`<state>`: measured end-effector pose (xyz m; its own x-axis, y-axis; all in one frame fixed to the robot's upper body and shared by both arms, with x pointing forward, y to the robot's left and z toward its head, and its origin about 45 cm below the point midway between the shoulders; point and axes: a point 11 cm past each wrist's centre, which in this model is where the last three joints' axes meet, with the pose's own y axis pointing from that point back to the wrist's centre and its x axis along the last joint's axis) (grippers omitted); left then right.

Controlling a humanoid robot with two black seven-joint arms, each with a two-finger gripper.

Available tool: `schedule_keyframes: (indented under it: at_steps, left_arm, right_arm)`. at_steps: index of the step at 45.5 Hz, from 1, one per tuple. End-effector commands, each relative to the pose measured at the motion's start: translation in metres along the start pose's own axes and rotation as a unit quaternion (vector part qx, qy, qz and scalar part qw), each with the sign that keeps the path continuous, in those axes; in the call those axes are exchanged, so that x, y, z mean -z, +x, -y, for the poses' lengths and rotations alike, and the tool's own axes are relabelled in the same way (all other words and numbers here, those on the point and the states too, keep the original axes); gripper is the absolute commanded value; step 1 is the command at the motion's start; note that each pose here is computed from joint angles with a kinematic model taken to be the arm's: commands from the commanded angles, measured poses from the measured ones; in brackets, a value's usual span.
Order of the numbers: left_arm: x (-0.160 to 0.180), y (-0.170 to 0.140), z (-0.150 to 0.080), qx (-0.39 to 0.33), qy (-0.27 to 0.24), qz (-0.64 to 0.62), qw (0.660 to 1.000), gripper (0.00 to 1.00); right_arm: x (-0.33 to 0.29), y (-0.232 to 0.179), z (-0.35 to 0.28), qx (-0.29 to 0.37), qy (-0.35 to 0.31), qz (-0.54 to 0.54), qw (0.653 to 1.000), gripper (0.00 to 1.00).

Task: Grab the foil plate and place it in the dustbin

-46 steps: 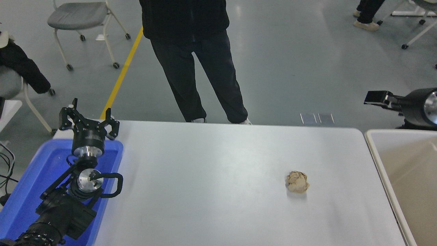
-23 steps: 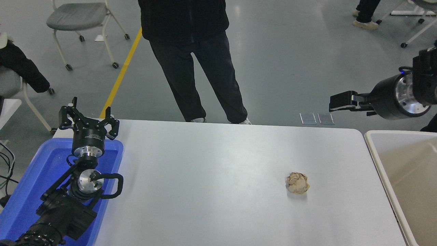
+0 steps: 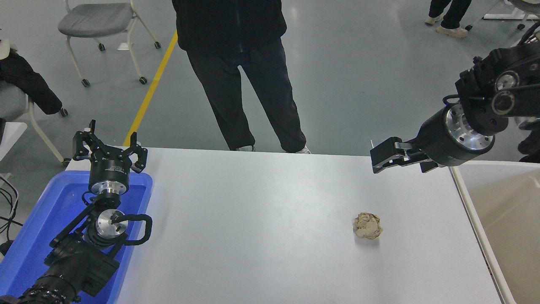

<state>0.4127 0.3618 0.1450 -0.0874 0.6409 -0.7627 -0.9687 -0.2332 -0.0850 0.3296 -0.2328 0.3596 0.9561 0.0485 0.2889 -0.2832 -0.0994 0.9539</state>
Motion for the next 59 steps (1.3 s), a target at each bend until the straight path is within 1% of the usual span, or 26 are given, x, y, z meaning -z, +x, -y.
schedule_keyframes:
  at_steps: [1,7,12,15,19,30,50,59]
  left_arm:
    - [0.0,0.0,0.0,0.0,0.0,0.0,1.0,0.99]
    - [0.0,0.0,0.0,0.0,0.0,0.0,1.0,0.99]
    - [0.0,0.0,0.0,0.0,0.0,0.0,1.0,0.99]
    - [0.0,0.0,0.0,0.0,0.0,0.0,1.0,0.99]
    - [0.0,0.0,0.0,0.0,0.0,0.0,1.0,0.99]
    - [0.0,0.0,0.0,0.0,0.0,0.0,1.0,0.99]
    - [0.0,0.0,0.0,0.0,0.0,0.0,1.0,0.99]
    - [0.0,0.0,0.0,0.0,0.0,0.0,1.0,0.99]
  right_arm:
    - [0.011,0.0,0.001,0.02,-0.002,0.003,1.0,1.0]
    - [0.012,0.009,0.001,0.004,-0.017,-0.001,1.0,1.0]
    - [0.007,0.019,0.0,-0.026,-0.031,0.001,0.999,1.0]
    - [0.001,0.02,-0.001,-0.03,-0.047,0.001,0.998,1.0]
    - [0.0,0.02,-0.001,-0.028,-0.048,0.001,0.998,1.0]
    - [0.001,0.014,-0.002,-0.004,-0.046,-0.001,0.999,1.0]
    - [0.005,-0.002,-0.012,0.077,-0.041,-0.008,0.996,1.0]
    - [0.008,-0.004,-0.015,0.091,-0.036,-0.009,0.995,1.0]
